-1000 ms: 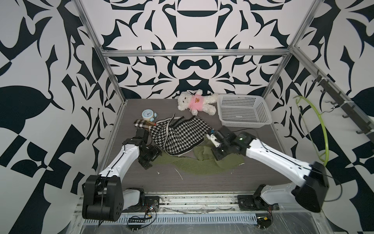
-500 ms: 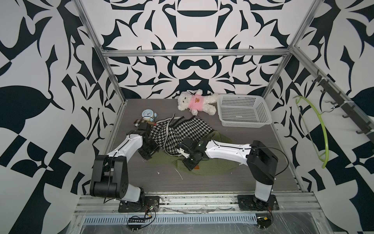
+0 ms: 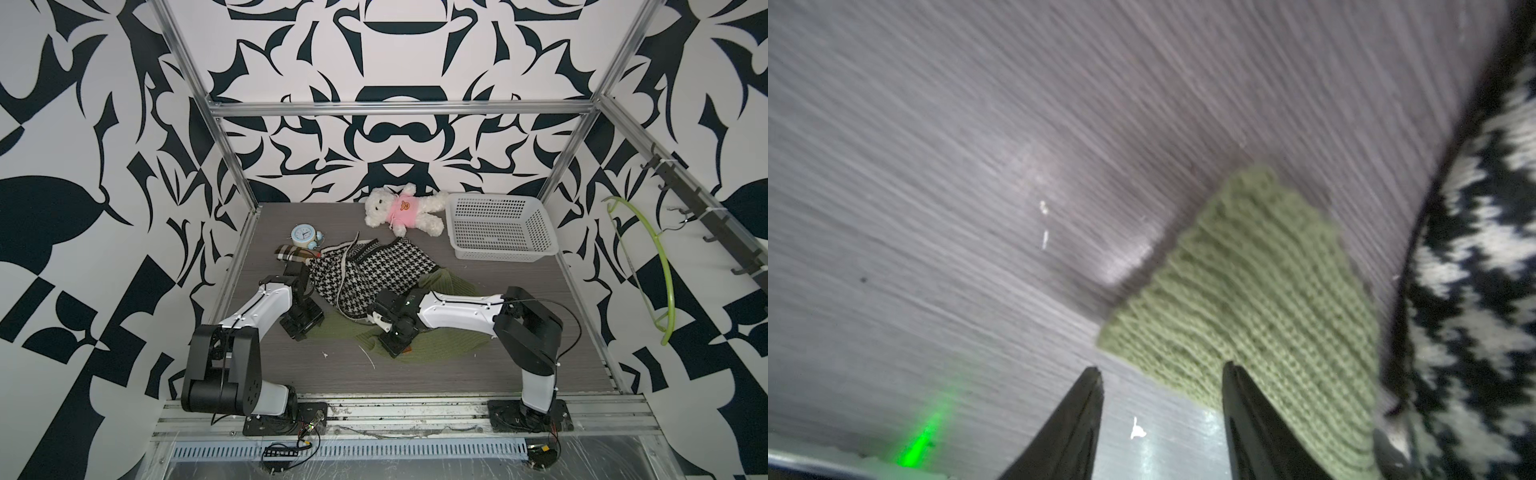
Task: Roll up the scarf and place it into the basket
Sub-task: Flatten out the scarf at the center of the board.
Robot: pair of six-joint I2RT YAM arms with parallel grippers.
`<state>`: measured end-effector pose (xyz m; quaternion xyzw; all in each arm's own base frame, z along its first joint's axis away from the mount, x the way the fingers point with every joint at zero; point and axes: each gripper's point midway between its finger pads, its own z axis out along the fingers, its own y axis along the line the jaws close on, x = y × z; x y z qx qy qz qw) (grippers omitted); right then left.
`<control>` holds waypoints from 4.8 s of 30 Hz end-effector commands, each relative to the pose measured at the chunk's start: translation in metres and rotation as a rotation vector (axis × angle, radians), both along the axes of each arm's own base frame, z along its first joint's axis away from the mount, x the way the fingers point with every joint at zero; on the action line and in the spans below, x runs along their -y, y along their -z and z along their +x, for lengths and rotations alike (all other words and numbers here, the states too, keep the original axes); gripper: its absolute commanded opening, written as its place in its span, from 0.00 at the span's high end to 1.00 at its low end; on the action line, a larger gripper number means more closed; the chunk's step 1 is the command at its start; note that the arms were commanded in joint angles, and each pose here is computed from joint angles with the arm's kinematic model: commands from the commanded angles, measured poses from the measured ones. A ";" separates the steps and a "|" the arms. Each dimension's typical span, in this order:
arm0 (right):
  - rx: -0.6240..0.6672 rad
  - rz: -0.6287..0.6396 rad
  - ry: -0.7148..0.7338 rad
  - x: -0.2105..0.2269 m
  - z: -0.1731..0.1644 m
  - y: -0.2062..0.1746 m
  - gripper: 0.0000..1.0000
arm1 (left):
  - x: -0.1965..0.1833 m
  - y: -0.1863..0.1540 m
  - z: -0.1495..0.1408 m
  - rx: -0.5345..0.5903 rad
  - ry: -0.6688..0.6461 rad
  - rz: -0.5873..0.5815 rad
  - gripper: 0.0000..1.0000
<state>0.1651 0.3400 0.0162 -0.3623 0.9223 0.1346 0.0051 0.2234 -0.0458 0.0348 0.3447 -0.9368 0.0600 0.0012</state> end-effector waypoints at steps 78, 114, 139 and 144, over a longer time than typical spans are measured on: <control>-0.085 -0.177 0.213 0.075 -0.039 0.053 1.00 | 0.070 -0.007 -0.113 -0.072 0.118 -0.039 0.25; 0.136 0.246 0.276 0.116 0.048 -0.164 1.00 | 0.099 0.026 -0.025 0.011 0.209 0.011 0.26; 0.083 0.251 0.217 0.056 0.054 -0.134 0.12 | 0.085 -0.083 0.014 0.305 0.157 -0.367 0.22; 0.134 0.156 0.561 0.151 0.073 -0.113 0.13 | 0.152 -0.073 0.014 0.275 0.269 -0.471 0.28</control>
